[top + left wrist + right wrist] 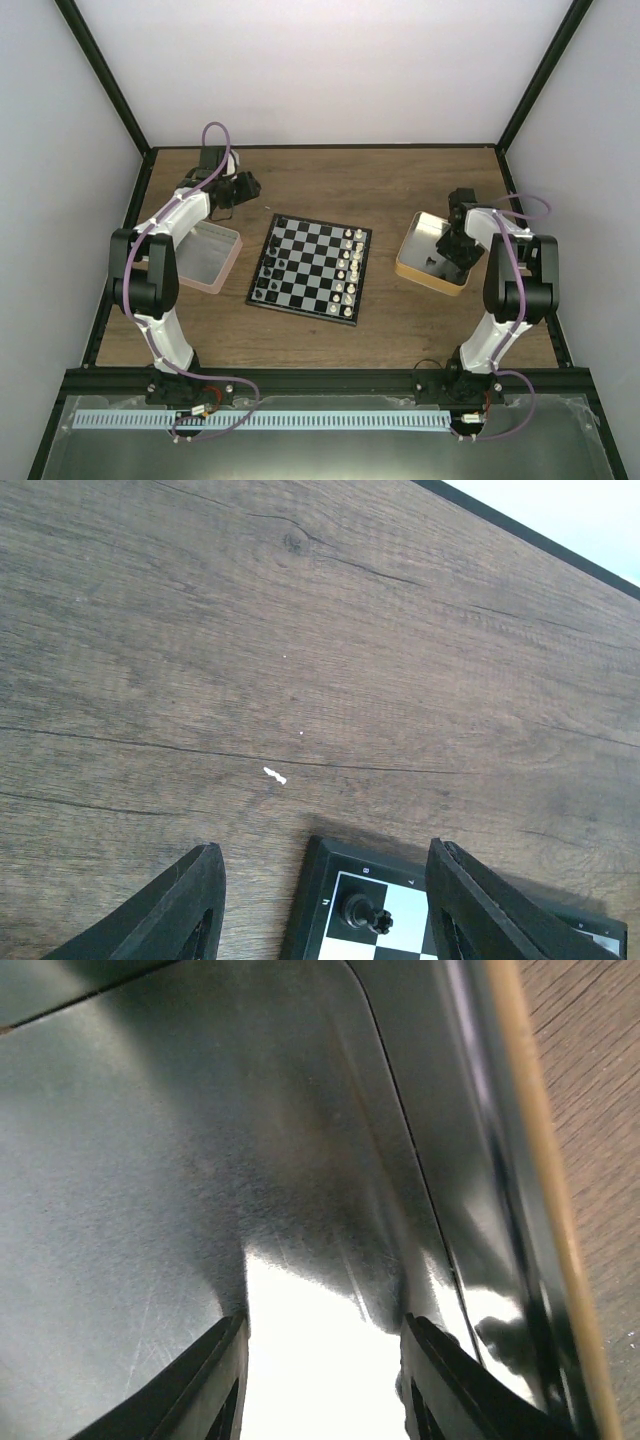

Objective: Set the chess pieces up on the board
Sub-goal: Pick up the chess piece from the storage box.

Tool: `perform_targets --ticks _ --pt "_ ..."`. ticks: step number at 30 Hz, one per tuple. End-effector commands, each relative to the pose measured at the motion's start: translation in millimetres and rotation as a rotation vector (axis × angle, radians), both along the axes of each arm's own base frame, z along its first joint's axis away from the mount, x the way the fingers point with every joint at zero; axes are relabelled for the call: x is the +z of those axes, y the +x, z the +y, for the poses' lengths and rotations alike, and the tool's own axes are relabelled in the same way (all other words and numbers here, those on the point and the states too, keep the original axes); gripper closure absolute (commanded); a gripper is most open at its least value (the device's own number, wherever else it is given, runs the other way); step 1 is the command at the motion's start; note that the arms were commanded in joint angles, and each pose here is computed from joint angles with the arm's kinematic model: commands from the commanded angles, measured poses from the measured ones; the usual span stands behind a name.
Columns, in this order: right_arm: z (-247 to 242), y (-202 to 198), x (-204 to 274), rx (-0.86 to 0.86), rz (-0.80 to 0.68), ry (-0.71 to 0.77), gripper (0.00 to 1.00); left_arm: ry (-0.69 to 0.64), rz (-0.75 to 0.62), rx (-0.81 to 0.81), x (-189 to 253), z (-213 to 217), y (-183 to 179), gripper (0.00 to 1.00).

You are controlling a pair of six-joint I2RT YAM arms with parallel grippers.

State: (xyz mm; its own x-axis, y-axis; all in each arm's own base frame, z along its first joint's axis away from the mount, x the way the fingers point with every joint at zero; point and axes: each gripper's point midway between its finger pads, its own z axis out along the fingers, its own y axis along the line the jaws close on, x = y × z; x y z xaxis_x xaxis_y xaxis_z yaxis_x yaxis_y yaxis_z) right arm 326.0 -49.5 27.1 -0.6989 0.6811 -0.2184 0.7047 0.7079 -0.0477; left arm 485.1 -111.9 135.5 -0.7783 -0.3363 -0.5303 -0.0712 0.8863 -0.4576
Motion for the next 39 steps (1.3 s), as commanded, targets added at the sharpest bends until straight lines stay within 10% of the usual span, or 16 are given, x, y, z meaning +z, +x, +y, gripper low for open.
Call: perform_targets --ticks 1,25,39 --pt "-8 1 15 -0.031 -0.043 -0.031 0.56 -0.005 -0.012 -0.01 3 -1 5 0.43" --pt "66 31 12 0.39 -0.1 0.114 0.48 -0.003 -0.011 -0.012 3 0 5 0.43" --pt "60 17 -7 0.378 -0.021 0.088 0.61 -0.005 -0.013 -0.011 3 -1 4 0.43"
